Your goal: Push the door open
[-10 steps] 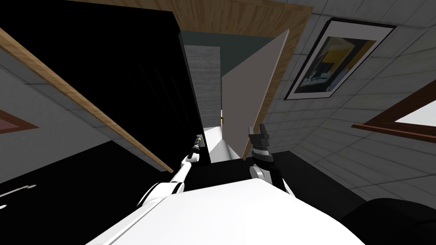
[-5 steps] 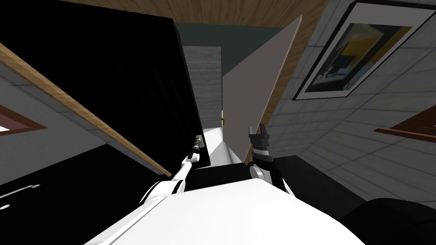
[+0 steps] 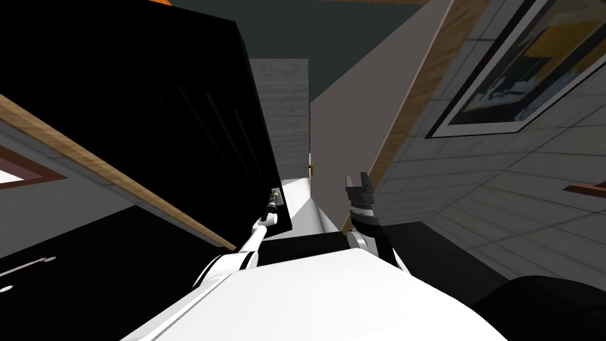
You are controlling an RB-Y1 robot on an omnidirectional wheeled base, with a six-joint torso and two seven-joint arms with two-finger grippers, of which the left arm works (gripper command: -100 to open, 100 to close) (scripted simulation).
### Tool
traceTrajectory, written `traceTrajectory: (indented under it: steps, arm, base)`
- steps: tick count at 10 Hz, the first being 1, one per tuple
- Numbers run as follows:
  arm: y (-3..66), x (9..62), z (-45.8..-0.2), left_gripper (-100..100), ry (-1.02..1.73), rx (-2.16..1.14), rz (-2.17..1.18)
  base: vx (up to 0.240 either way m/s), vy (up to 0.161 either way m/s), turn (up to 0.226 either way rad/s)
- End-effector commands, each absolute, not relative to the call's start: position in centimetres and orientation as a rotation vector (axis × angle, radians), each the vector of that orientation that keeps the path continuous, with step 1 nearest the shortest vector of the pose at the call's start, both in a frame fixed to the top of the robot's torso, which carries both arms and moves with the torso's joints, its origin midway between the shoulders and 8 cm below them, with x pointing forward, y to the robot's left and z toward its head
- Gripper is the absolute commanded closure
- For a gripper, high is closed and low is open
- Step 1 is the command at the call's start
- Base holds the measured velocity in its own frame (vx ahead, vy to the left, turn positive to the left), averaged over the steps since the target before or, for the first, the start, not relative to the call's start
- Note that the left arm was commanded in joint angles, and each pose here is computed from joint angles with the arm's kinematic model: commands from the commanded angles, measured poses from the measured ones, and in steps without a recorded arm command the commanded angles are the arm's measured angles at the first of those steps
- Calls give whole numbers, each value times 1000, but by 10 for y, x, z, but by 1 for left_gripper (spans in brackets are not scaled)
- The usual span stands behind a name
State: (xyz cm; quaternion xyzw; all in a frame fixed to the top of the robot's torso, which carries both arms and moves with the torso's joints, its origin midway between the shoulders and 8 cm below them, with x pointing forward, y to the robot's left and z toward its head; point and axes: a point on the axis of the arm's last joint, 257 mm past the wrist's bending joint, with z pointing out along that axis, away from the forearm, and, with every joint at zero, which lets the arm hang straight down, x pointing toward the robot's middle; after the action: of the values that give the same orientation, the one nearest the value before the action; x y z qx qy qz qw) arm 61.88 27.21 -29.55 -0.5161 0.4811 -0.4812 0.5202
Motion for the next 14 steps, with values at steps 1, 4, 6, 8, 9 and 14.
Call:
traceTrajectory:
  steps: [1,4,6,8,9,14]
  arm:
    - [289,623,-284,100,1117,-1227,-1132]
    - [298,623,-283,100,1091,-1239,-1105]
    - [304,622,-283,100,1076,-1247,-1088]
    - [308,622,-283,100,1066,-1253,-1077]
    - [311,621,-283,100,1056,-1259,-1067]
    - [322,619,-286,100,1021,-1285,-1027]
  base:
    - [171,-69,71]
    - [158,-58,79]
    - [183,-65,78]
    - [98,-28,27]
    - [160,-67,103]
    - [150,-55,73]
